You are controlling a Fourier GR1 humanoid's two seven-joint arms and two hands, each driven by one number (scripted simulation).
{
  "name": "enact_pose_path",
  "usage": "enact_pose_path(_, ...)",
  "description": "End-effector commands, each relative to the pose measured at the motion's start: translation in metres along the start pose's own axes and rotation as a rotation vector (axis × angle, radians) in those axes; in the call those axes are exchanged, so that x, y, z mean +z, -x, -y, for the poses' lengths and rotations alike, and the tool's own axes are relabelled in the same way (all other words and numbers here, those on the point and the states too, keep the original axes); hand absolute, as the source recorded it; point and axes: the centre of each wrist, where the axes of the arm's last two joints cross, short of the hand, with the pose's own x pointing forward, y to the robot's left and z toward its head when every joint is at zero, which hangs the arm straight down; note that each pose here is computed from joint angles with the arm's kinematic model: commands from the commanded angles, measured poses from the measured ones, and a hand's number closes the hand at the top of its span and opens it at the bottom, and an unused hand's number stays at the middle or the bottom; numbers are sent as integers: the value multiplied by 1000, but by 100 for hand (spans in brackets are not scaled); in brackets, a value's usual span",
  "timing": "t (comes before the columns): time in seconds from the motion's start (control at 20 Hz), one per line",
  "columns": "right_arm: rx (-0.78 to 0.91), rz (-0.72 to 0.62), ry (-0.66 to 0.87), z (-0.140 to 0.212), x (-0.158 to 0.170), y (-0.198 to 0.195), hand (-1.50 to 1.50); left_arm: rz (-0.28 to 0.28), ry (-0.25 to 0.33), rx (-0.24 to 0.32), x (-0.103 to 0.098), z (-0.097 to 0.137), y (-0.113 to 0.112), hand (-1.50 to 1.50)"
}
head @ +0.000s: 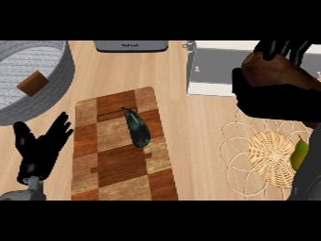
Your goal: Pick the sweet potato from the placemat and place it in the tiered shelf
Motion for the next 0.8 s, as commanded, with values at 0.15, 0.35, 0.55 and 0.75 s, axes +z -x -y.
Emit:
enact_pose_path(0.15,8,-117,65,60,-36,-14,150,-34,16,8,2,-8,2,0)
enact_pose_path(0.35,-6,-133,74,80,-72,-1,150,-26,-14,-20,-14,12,6,0)
enact_pose_path(0.55,17,-132,41,88,-104,0,150,-39,17,-8,-3,4,7,0)
enact_pose_path(0.75,59,-137,-19,83,-123,25,150,-37,11,6,-7,5,7,0)
